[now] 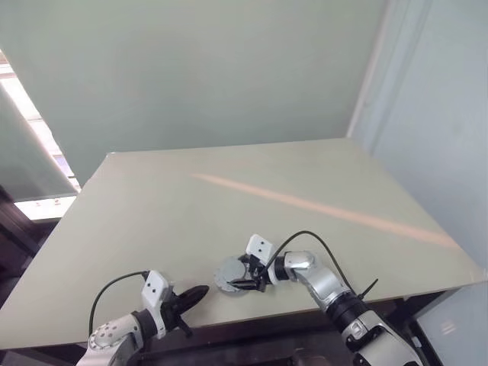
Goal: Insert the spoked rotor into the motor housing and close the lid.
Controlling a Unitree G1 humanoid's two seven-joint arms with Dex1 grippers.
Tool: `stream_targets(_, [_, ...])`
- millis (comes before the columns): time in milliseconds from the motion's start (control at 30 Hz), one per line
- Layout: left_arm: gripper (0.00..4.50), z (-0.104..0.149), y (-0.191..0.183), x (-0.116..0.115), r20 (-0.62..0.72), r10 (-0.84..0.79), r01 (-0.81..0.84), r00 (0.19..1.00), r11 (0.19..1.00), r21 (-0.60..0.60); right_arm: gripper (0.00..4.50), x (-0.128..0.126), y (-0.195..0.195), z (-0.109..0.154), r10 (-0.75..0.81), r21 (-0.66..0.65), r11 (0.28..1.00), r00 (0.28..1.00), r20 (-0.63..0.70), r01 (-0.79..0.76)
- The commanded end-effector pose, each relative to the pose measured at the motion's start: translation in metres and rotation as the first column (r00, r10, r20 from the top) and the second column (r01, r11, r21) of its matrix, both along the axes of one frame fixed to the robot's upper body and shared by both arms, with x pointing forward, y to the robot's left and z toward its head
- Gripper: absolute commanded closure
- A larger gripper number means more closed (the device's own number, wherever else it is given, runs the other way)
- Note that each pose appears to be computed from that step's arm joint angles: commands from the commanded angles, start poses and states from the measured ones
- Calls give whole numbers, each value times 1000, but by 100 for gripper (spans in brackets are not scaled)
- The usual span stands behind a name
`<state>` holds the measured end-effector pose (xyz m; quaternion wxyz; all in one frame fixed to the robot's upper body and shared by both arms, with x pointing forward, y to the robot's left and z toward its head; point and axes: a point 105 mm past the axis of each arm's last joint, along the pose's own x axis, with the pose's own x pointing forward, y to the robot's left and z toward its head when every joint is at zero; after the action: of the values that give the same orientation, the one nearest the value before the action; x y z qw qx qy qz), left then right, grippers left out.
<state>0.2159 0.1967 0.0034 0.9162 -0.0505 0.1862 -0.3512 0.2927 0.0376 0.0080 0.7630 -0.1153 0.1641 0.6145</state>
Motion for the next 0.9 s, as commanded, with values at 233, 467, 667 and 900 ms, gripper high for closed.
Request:
stream_targets(233, [450,12,0,6,53,-6,5,999,1000,10,130,0,-2,-5,-9,-45,999,1000,9,9])
stream_targets(467, [450,12,-1,6,53,-7,7,999,1000,7,130,-4,-6,-9,38,-89,995,999,23,-36])
stream_targets(667, [450,11,-3,6,50,-11,11,999,1000,2,130,0,-11,-6,47,-114,993,998,30,-43])
stream_targets(900, [450,10,-4,7,50,-12,13,999,1000,-3,130,0,-13,-9,70,-144,987,997,20,-66])
